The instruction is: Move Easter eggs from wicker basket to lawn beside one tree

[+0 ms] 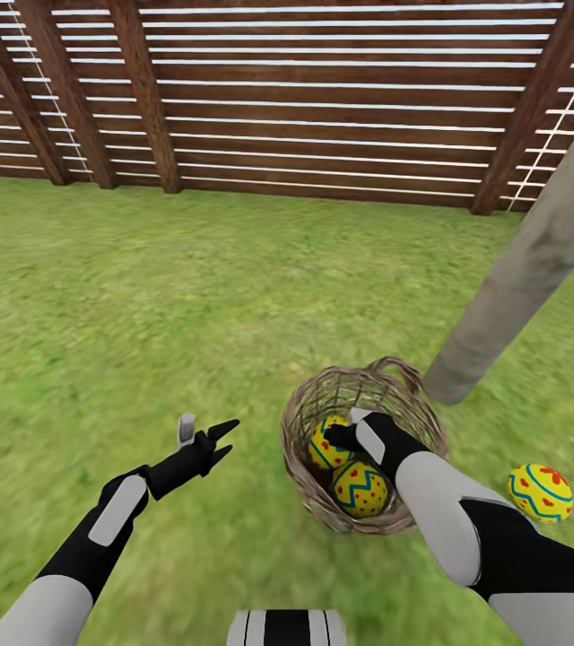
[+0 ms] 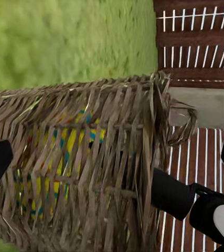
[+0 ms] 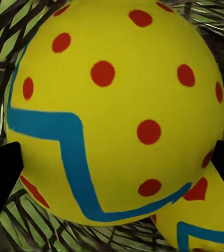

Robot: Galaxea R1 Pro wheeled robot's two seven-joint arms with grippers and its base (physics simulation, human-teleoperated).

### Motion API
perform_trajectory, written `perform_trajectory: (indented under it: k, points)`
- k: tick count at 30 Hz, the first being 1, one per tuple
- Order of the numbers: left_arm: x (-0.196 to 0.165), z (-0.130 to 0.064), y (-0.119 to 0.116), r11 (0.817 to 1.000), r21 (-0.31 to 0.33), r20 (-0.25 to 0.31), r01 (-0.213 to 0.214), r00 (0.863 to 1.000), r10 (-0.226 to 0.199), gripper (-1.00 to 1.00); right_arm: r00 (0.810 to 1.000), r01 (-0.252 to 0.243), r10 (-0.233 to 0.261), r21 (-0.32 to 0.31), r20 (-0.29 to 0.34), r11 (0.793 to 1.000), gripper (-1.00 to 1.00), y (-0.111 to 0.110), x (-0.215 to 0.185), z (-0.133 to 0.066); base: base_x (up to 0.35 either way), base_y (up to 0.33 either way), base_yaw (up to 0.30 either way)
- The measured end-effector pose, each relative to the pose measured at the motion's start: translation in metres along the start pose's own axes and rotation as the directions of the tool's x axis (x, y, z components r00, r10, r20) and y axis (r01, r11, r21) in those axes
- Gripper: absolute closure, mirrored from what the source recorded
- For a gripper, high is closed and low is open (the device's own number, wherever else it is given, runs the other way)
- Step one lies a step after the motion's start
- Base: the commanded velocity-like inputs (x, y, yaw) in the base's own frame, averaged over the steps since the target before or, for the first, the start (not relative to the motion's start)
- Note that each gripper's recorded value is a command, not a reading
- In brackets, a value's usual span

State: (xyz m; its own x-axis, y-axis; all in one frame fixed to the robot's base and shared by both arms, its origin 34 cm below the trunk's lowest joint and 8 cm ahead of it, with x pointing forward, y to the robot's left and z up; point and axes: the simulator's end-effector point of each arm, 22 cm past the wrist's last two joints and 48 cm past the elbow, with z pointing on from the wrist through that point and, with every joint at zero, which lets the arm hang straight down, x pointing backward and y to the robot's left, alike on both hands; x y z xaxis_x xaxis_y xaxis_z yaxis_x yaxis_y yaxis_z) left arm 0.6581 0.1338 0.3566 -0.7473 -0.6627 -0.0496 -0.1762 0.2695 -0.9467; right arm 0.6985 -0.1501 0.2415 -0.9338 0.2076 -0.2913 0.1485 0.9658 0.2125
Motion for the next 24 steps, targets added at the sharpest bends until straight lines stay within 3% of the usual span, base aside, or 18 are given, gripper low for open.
perform_trajectory:
  k: [20, 24]
  points:
    - [-0.009, -0.008, -0.048, 0.997, 0.049, 0.023, -0.056, 0.998, 0.055, -1.0, 0.997, 0.012, -0.011, -0.014, 0.081, 1.0, 1.0, 0.011, -0.036, -0.044, -0.031, 0.0, 0.0]
    - [-0.01, -0.01, -0.057, 0.996, 0.059, 0.028, -0.067, 0.997, 0.065, -1.0, 0.995, 0.011, -0.009, -0.018, 0.094, 1.0, 1.0, 0.013, -0.041, -0.053, -0.271, 0.0, 0.0]
